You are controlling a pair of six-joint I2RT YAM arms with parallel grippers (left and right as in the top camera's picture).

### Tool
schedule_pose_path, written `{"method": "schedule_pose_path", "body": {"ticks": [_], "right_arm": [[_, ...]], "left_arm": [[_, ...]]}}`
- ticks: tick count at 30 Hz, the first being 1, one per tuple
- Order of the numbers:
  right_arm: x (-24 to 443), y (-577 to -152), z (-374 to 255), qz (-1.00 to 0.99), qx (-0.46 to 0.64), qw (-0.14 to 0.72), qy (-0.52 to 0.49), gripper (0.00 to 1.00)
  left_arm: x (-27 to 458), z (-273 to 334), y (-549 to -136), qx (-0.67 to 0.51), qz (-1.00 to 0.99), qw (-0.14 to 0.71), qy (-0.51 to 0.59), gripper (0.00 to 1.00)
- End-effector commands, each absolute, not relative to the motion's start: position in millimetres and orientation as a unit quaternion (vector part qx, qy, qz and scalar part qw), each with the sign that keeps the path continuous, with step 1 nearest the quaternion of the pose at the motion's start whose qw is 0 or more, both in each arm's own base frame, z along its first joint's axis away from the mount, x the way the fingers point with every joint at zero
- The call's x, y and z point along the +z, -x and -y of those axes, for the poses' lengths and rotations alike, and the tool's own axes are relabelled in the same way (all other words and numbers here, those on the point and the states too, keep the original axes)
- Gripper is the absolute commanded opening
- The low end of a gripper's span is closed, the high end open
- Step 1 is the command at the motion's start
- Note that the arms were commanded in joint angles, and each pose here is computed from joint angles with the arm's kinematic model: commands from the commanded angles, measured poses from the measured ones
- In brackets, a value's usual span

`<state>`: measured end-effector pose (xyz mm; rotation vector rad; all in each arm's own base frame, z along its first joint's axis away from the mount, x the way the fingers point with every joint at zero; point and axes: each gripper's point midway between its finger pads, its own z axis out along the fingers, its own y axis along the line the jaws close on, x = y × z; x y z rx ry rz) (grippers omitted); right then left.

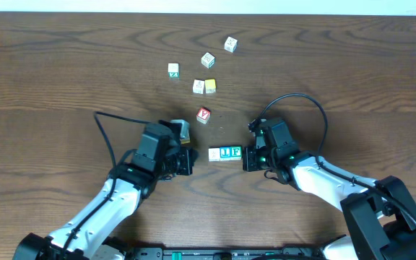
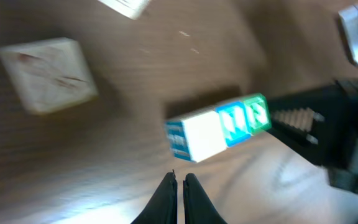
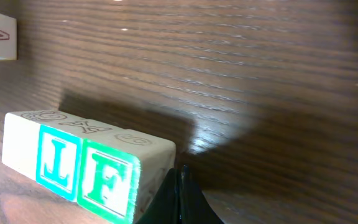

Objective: Lift 3 blocks

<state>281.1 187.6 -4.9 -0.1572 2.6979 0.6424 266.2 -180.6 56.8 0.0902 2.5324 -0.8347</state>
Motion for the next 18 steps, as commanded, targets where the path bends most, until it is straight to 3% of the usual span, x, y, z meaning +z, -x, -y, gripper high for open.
{"method": "schedule_pose_path", "body": {"ticks": [1,7,18], "right_arm": [[-25,-275,-157,-0.970,0.180,0.159,0.022,0.01],[-24,-280,-139,-0.972,0.177,0.155,-0.008,0.01],[-7,-268,-172,-0.948,0.293,0.123,0.029,0.01]], "left_arm": [[55,166,-274,-0.287,-0.926,0.244,-0.008,0.07],[53,163,-273,-0.282,-0.928,0.242,-0.012,0.07],[59,174,-265,-0.324,-0.919,0.222,-0.024,0.07]]}}
